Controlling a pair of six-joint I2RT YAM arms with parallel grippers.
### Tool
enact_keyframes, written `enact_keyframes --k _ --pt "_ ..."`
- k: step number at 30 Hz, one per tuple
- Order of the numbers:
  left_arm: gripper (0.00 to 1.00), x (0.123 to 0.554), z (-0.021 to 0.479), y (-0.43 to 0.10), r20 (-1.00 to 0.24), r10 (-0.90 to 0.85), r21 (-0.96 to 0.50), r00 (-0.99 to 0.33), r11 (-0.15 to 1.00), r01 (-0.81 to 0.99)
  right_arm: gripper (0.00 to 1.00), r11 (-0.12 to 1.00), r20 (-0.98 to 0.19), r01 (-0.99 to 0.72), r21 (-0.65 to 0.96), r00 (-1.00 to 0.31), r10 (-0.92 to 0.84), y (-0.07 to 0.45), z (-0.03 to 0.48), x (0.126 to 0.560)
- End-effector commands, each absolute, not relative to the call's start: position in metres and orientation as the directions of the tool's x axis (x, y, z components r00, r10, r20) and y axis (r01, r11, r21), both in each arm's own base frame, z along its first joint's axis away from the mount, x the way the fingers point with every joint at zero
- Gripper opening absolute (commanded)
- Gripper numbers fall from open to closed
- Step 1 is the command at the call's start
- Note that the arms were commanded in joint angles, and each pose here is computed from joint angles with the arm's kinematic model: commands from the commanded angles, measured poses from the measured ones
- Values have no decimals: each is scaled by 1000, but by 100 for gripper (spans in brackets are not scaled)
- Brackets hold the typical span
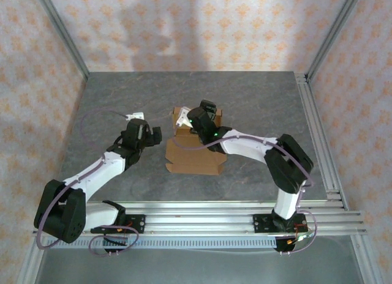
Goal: Fold the paper box
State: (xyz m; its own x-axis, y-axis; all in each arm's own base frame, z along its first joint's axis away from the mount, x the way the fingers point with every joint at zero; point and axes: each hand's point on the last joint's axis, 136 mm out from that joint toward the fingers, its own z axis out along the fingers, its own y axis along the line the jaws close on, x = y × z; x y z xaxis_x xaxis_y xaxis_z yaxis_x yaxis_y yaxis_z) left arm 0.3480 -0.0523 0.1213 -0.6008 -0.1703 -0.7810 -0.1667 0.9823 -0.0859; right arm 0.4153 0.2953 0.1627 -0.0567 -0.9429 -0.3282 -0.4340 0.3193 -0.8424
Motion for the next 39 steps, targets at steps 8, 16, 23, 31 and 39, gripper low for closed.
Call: enact_keyframes --k 8,16,23,31,39 --pt "99 347 119 -51 -778 -170 -89 -605 983 -160 30 274 -260 -247 -929 -87 -962 294 184 442" --pt "99 349 120 -54 -776 -173 -102 -607 983 -151 0 300 -282 -261 -918 -106 -954 290 182 440" --pt "100 347 133 -45 -787 -224 -124 -575 970 -207 0 448 -403 -250 -858 -213 -890 270 189 448" --pt "100 327 192 -1 -810 -436 -280 -393 876 -394 0 762 -627 -193 -618 -463 -626 223 193 454" --pt "100 303 254 4 -859 -403 -295 -314 893 -340 0 992 -725 118 -43 -686 50 179 168 444"
